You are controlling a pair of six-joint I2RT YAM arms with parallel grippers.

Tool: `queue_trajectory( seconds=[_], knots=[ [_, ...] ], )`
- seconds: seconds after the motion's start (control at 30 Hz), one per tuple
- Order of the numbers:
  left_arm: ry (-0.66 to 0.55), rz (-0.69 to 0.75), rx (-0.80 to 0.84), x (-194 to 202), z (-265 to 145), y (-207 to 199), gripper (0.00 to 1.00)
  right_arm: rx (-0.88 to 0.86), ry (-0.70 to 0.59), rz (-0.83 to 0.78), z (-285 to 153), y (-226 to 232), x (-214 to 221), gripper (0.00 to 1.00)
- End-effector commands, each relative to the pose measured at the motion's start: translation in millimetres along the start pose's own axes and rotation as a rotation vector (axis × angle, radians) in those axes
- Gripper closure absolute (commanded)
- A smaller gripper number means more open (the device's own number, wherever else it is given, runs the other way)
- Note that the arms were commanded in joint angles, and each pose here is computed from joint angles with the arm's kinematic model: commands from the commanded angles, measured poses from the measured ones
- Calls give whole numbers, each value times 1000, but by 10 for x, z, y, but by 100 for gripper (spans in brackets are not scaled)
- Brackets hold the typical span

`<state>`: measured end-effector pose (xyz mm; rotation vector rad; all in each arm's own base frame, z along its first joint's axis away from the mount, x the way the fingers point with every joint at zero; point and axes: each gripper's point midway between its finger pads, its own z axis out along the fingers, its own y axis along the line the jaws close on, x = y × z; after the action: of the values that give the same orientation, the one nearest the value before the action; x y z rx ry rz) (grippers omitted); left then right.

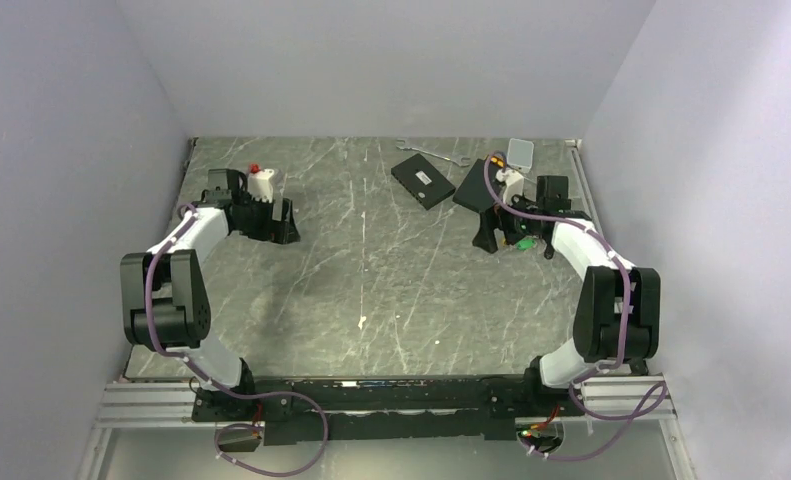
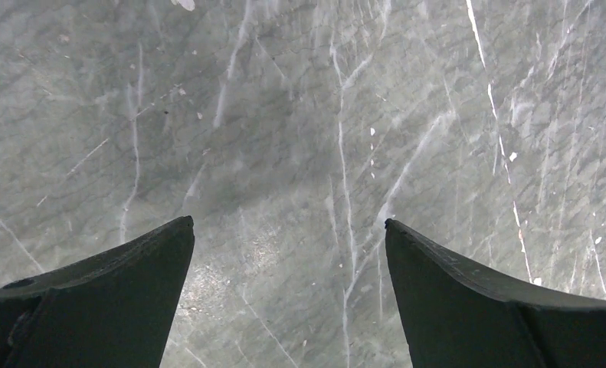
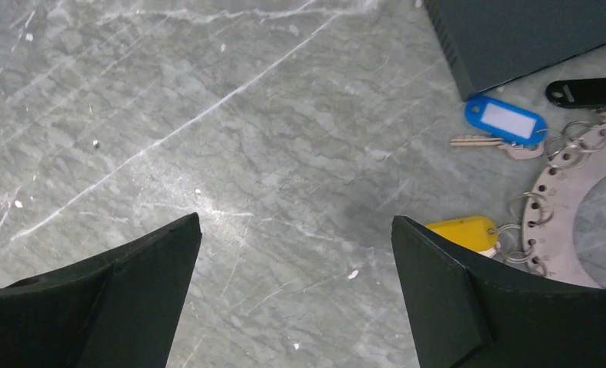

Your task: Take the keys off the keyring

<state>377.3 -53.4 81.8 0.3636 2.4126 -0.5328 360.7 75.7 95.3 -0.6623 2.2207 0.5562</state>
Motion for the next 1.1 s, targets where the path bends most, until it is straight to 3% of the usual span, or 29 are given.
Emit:
queue_trajectory(
  seconds=[0.0, 0.27, 0.5, 0.77, 1.07],
  knots=[
    [-110, 65, -30, -316, -184, -19, 0, 39, -65, 9, -158, -252, -342, 0],
    [-114, 67, 11, -339, -211, -104, 1, 161, -39, 134, -557, -1159, -462, 1],
    [-123, 67, 11, -354, -230, -115, 1, 328, 112, 121, -580, -1886, -393, 6],
    [-123, 73, 29, -342, -230, -150, 1, 344, 229, 116, -364, -2284, -149, 15],
    [-115, 76, 48, -325, -218, -172, 1, 374, 233, 99, -196, -2572, -112, 26]
  ],
)
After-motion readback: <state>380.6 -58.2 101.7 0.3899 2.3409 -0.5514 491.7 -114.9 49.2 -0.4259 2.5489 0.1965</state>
